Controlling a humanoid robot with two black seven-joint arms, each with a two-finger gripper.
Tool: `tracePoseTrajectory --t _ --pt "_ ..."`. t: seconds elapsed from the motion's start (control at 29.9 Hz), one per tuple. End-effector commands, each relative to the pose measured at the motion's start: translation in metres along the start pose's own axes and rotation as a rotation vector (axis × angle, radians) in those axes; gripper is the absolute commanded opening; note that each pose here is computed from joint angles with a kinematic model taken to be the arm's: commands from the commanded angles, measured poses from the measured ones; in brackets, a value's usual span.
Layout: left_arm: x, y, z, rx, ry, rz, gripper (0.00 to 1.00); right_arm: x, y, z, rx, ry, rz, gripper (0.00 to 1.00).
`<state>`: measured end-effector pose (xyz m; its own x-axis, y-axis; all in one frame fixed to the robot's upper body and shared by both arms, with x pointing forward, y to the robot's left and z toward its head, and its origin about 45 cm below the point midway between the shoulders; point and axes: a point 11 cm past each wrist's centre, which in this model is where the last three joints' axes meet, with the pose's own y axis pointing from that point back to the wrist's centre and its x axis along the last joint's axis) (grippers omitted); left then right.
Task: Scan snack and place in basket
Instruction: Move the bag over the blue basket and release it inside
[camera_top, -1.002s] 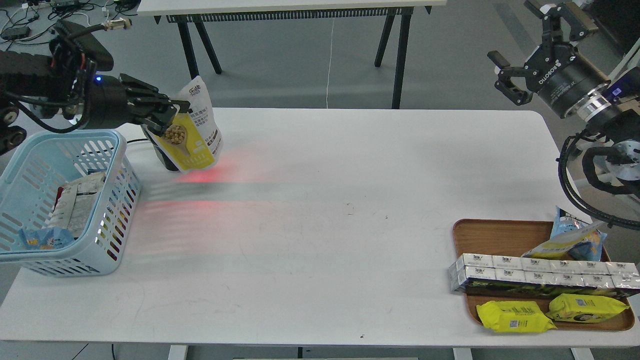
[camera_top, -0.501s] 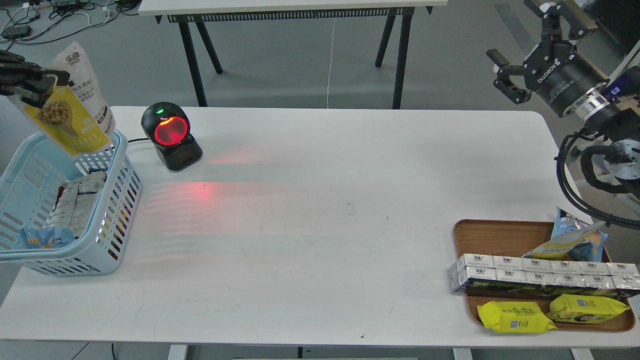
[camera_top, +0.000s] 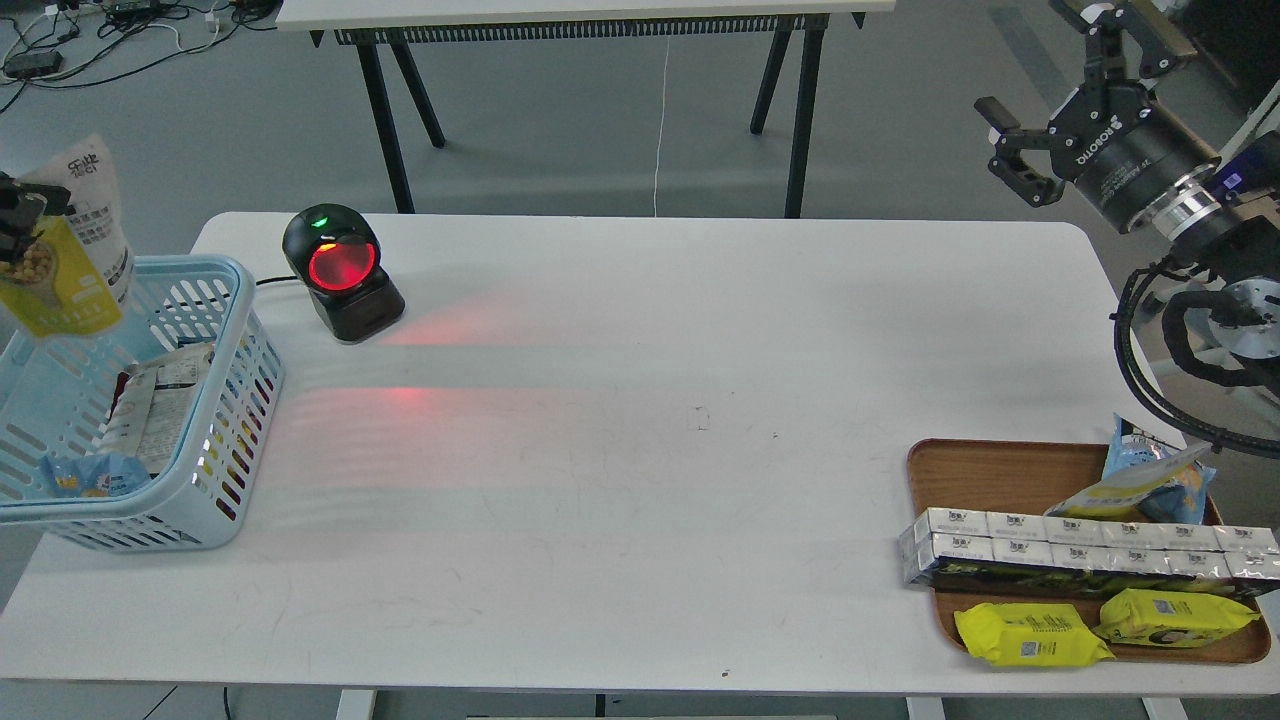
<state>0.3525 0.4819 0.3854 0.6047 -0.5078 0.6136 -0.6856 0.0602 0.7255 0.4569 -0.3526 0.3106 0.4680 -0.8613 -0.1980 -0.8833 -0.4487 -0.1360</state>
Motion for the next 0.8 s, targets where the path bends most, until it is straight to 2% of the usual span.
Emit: tracePoseTrajectory --t 0.0,0.27,0.4,0.43,0.57,0.63,0.7,0.77 --pt "-0.01 -0.006 0.003 -0.01 0.007 -0.027 0.02 0.001 0.001 -0.001 0.0 0.002 0.001 0.99" --pt "-0.013 -0.012 0.005 -0.021 0.008 -0.04 0.06 0.001 0.001 -0.001 0.001 0.002 0.001 0.99" --pt "-0.009 -0.017 0.011 -0.037 -0.001 -0.036 0.13 0.001 0.002 -0.002 0.001 0.004 0.002 0.99" --pt "-0.008 -0.018 0.011 -0.038 -0.001 -0.034 0.19 0.001 0.002 -0.002 0.001 0.004 0.002 0.99" --pt "0.002 -0.023 0.018 -0.057 -0.012 -0.016 0.56 0.001 0.002 -0.002 -0.001 0.004 0.002 0.99" --pt "0.01 -0.024 0.02 -0.07 0.003 0.009 0.72 0.0 0.001 -0.002 0.001 0.004 -0.001 0.99" --pt "0.025 -0.023 0.02 -0.102 0.079 0.076 0.81 -0.002 -0.001 0.0 -0.001 0.001 -0.007 0.99" --pt "0.05 -0.023 0.026 -0.17 0.18 0.172 0.83 -0.004 -0.004 -0.004 0.002 0.012 -0.018 0.99"
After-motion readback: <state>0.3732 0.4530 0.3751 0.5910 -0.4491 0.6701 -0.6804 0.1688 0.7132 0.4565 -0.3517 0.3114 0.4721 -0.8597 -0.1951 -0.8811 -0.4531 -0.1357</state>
